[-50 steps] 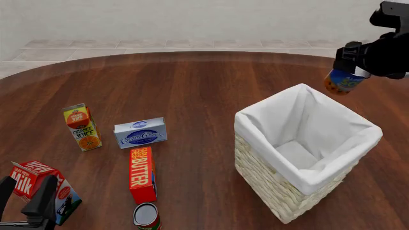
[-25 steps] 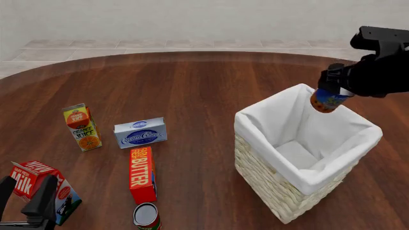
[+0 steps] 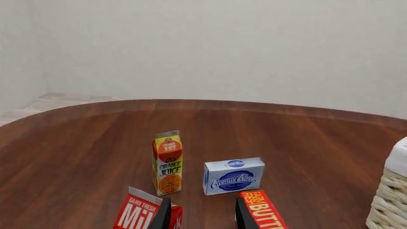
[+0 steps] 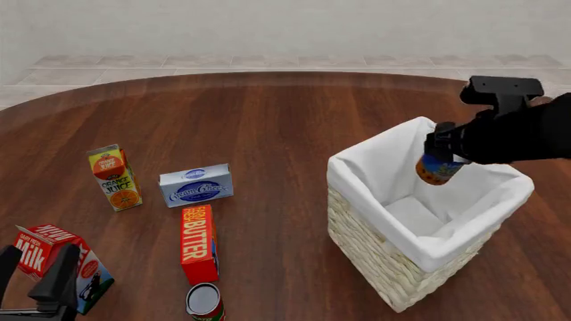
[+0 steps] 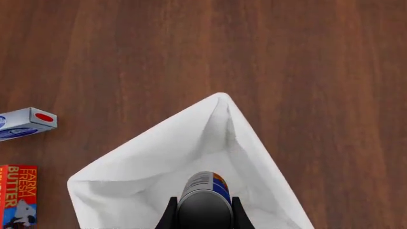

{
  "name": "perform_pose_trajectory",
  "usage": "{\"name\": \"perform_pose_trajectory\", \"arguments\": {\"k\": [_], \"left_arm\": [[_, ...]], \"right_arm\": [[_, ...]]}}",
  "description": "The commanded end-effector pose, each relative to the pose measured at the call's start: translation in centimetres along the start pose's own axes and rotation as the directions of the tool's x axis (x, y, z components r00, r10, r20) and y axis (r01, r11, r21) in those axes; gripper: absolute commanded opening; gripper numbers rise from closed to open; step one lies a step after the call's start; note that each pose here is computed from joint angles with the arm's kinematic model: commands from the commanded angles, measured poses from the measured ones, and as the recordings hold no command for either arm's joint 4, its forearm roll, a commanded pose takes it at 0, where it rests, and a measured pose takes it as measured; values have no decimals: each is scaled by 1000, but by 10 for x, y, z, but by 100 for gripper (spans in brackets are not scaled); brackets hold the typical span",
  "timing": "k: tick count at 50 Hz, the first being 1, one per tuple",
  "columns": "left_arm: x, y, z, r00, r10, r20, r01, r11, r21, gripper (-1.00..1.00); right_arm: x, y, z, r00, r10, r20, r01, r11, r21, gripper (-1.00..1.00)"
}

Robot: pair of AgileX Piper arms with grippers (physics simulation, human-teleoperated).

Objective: Pick up the alphabet soup and the tomato sauce, and put them in the basket.

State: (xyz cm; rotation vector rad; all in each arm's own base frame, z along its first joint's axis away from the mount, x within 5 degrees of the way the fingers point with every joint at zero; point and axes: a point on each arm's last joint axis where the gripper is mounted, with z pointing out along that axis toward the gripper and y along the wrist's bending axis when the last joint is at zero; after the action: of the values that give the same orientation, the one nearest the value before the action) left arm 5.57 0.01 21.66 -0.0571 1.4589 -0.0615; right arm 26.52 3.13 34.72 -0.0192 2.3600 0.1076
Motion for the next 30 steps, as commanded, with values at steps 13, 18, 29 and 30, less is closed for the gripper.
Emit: {"name": "perform_pose_trajectory", "arguments": {"k": [13,18,29,30], "left_arm": [[0,0,0,1000,-2,3,2,1000,-1,100],[0,0,0,1000,-2,2,2,1000,0,100],[-1,0,0,1000,-1,4,1,1000,0,100],[-1,0,0,1000,-1,4,1,1000,0,100]], "right_arm": [[26,7,23,998,-25,-61,24,1000,-19,-100],[35,9,32,996,-25,-85,23,999,-22,-100],[42,8,39,994,-28,-108,26,999,-21,-100],[42,8,39,994,-23,-110,21,1000,-19,-100]]}}
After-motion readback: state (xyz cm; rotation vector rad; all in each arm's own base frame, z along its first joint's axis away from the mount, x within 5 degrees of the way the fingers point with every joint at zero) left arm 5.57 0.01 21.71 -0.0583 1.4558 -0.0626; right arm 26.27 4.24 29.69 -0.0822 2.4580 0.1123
